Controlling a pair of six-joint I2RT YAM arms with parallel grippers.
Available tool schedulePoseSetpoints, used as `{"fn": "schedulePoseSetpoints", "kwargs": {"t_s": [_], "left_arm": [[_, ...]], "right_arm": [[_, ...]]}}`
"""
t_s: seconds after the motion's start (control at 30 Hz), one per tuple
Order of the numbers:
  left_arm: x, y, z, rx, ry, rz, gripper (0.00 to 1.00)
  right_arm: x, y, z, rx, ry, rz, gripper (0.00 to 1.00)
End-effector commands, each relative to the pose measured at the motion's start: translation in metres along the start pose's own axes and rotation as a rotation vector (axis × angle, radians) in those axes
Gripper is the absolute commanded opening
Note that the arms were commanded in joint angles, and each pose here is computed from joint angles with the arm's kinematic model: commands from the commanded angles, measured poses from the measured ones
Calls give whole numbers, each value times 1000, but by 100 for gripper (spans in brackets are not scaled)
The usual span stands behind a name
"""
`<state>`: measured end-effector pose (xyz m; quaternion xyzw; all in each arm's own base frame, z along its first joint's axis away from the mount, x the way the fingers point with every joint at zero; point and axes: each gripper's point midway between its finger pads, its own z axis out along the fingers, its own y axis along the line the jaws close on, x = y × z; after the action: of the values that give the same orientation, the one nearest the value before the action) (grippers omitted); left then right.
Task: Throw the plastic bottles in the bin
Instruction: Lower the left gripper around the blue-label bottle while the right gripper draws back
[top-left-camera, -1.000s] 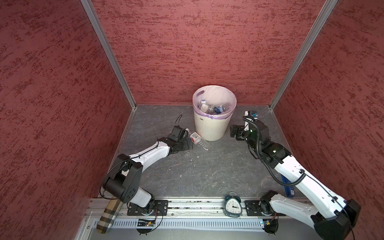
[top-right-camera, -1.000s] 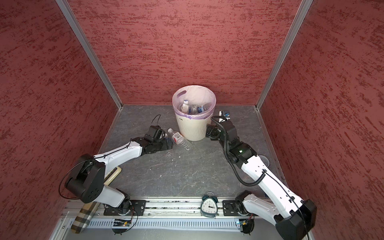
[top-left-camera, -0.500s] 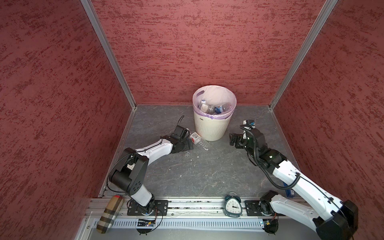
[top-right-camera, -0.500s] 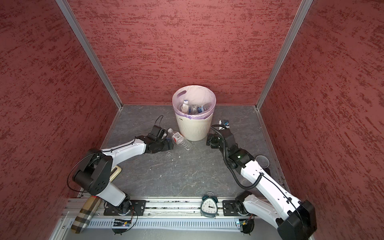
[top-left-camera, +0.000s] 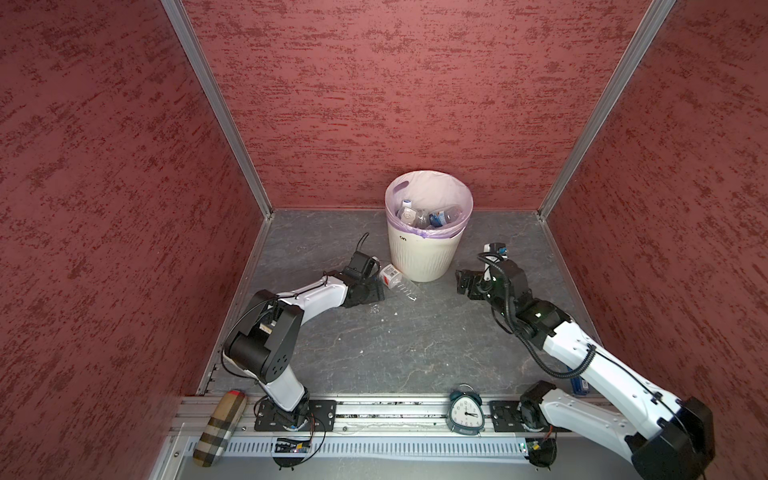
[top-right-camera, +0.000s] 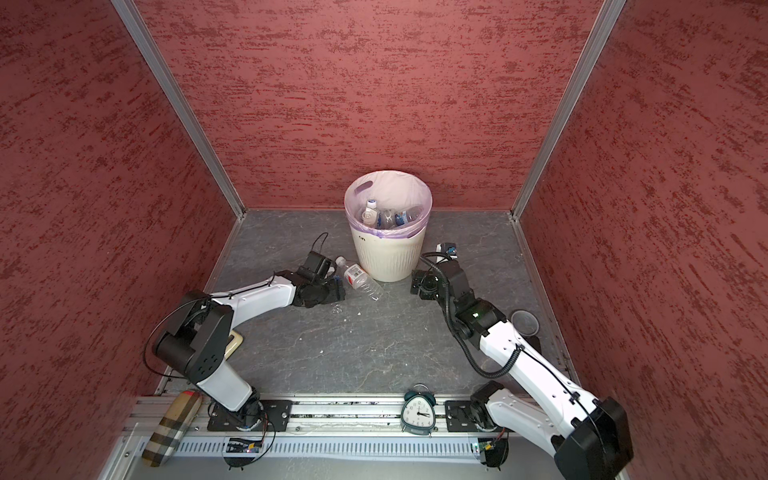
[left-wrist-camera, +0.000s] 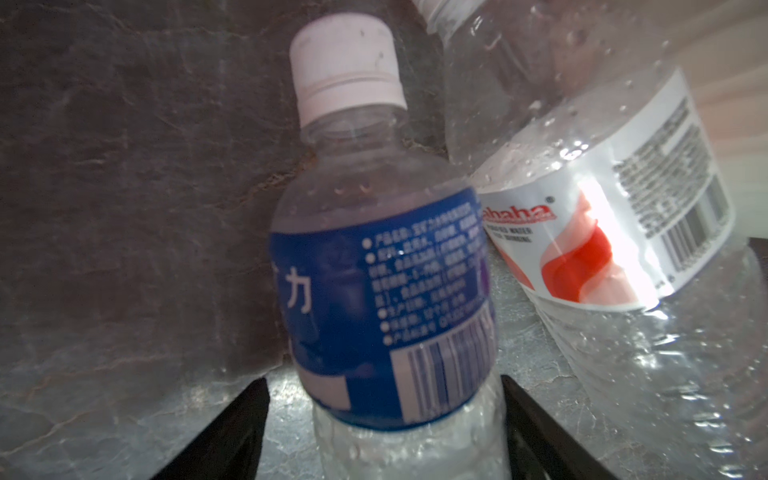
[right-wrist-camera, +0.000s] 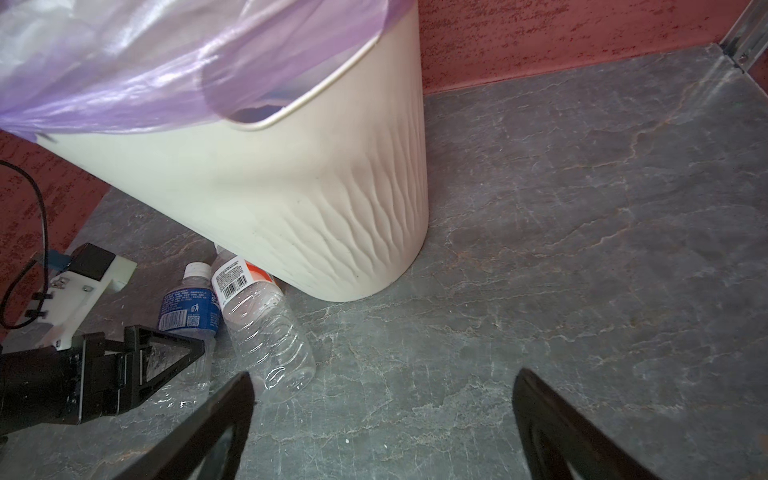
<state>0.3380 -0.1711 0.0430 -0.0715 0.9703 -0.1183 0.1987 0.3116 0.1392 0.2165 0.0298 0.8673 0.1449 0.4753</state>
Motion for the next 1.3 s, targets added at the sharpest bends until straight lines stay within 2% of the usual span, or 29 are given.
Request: {"fn": "schedulePoseSetpoints", "kwargs": {"t_s": [0.0,0.3,0.67,1.27], "left_arm": [[-9,-2,1,12,-20,-3,80],[-8,0,5,27,-8,-3,76],[-9,1,-3,50,-22,9,64],[-11,1,-36,118,-129,29,53]], "right_arm": [[-4,4,1,-18,-14,26,97],[-5,7,2,-29,-8,31,96],[-7,11,4,-42,-3,38,94],[-6,17,9,-63,8,49,93]]}}
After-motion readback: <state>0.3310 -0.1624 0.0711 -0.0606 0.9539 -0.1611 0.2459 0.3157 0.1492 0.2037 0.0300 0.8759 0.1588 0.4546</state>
